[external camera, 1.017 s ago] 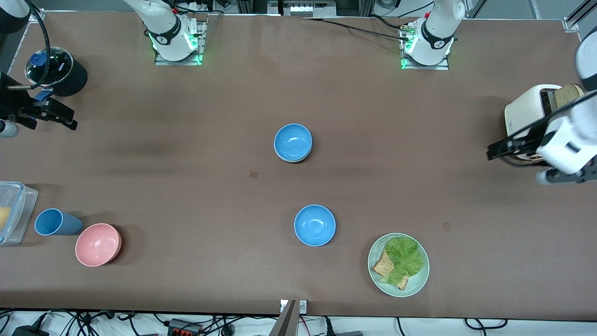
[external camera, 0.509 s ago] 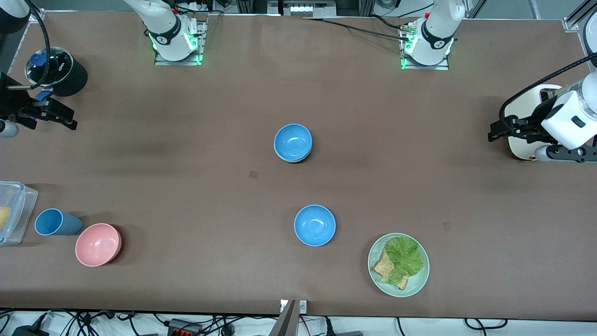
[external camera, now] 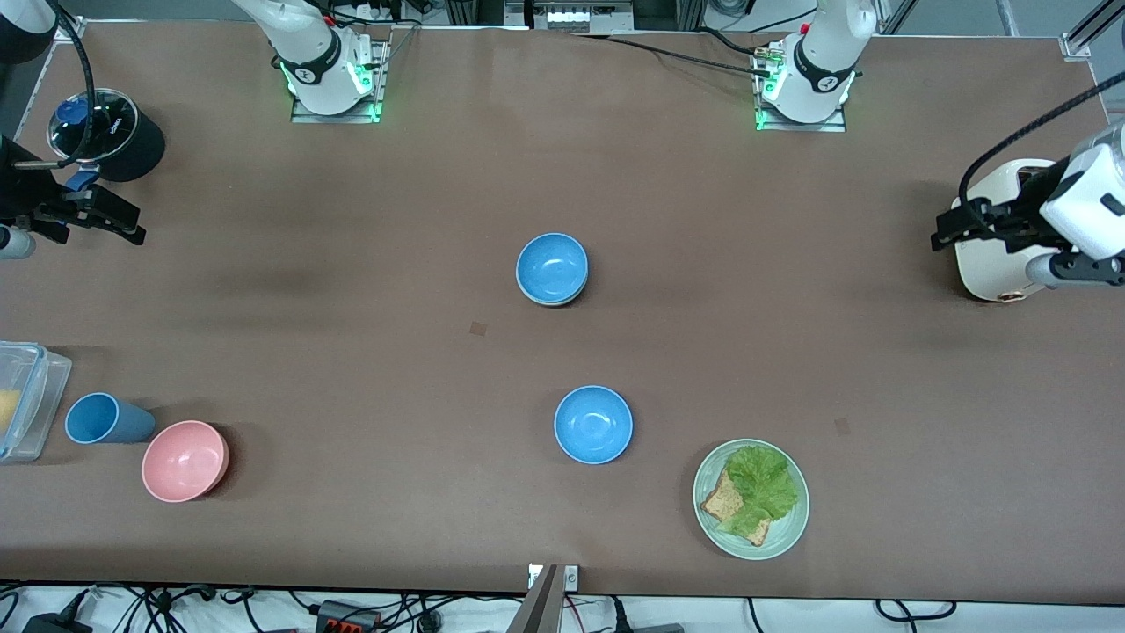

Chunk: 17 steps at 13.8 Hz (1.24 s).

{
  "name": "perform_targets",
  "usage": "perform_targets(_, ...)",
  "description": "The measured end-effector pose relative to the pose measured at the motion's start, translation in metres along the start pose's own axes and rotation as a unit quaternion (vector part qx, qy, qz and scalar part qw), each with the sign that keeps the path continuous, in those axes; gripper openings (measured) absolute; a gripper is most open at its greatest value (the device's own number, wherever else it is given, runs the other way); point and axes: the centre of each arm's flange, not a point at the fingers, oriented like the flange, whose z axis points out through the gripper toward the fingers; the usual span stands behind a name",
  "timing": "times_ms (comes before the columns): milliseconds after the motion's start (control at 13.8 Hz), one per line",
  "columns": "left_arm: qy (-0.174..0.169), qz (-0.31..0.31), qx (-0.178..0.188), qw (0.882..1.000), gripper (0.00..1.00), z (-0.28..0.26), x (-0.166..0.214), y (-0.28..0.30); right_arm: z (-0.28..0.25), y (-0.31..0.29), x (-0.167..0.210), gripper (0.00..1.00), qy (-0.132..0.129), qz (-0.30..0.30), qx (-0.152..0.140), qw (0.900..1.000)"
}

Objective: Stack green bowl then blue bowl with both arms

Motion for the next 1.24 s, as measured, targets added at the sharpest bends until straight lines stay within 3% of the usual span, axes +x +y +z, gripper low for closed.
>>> perform_targets(1235, 0.02, -0.007, 0.006, 1.0, 1.0, 0.0013, 0.004, 0.0027, 0.0002, 0.0, -0.0003, 1.0, -0.001, 0.0, 0.0, 1.0)
